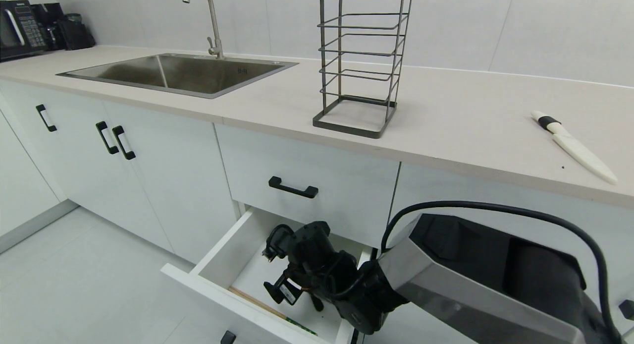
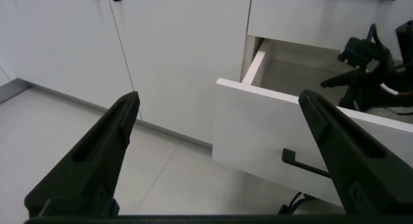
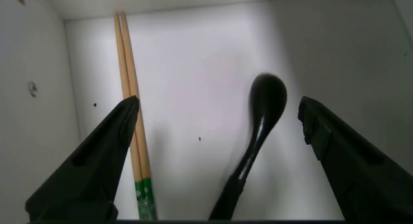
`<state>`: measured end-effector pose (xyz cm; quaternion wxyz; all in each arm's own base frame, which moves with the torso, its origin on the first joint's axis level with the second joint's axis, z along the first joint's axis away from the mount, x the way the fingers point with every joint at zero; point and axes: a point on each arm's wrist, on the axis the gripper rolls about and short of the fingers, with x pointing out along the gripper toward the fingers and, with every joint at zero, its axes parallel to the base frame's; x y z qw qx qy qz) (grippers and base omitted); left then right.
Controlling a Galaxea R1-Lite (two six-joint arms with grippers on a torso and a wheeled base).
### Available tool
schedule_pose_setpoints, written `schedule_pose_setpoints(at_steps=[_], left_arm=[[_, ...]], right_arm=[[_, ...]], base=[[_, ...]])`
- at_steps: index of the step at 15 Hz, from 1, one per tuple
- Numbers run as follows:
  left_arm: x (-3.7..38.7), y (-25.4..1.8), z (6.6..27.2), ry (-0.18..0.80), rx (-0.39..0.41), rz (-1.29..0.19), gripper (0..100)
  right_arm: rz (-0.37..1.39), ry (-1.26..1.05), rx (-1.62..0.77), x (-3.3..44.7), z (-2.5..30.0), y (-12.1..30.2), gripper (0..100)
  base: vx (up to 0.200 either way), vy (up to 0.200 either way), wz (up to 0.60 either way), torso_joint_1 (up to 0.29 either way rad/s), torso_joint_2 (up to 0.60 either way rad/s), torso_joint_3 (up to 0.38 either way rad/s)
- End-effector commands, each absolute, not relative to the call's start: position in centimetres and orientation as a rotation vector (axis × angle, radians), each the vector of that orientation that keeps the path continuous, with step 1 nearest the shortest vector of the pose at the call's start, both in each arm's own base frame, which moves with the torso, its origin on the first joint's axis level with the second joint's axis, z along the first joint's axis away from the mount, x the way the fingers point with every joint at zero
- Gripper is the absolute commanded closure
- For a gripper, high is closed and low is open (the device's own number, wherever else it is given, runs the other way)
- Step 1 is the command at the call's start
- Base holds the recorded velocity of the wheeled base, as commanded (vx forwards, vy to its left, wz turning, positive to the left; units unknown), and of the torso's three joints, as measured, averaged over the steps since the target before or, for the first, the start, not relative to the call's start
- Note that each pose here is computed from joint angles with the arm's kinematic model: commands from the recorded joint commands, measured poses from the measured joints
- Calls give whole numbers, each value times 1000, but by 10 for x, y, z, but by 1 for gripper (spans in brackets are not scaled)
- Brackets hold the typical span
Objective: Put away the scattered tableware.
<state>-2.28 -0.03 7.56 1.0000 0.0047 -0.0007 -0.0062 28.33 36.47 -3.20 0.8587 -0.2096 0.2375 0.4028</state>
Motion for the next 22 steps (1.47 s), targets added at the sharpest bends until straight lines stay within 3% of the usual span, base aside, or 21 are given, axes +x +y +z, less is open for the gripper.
schedule_pose_setpoints(at_steps=[1, 13, 22], left_arm=[[-23, 0, 76, -2, 9, -12, 0], [-23, 0, 76, -2, 9, -14, 0], [-23, 0, 76, -2, 9, -14, 0]], right_arm=[[858, 454, -421, 270, -4, 356, 0], [908, 272, -339, 220, 89, 322, 0], [940, 290, -341, 176, 106, 278, 0]], base=[[0, 0, 0, 0, 0, 0], [0, 0, 0, 0, 0, 0], [0, 0, 0, 0, 0, 0]])
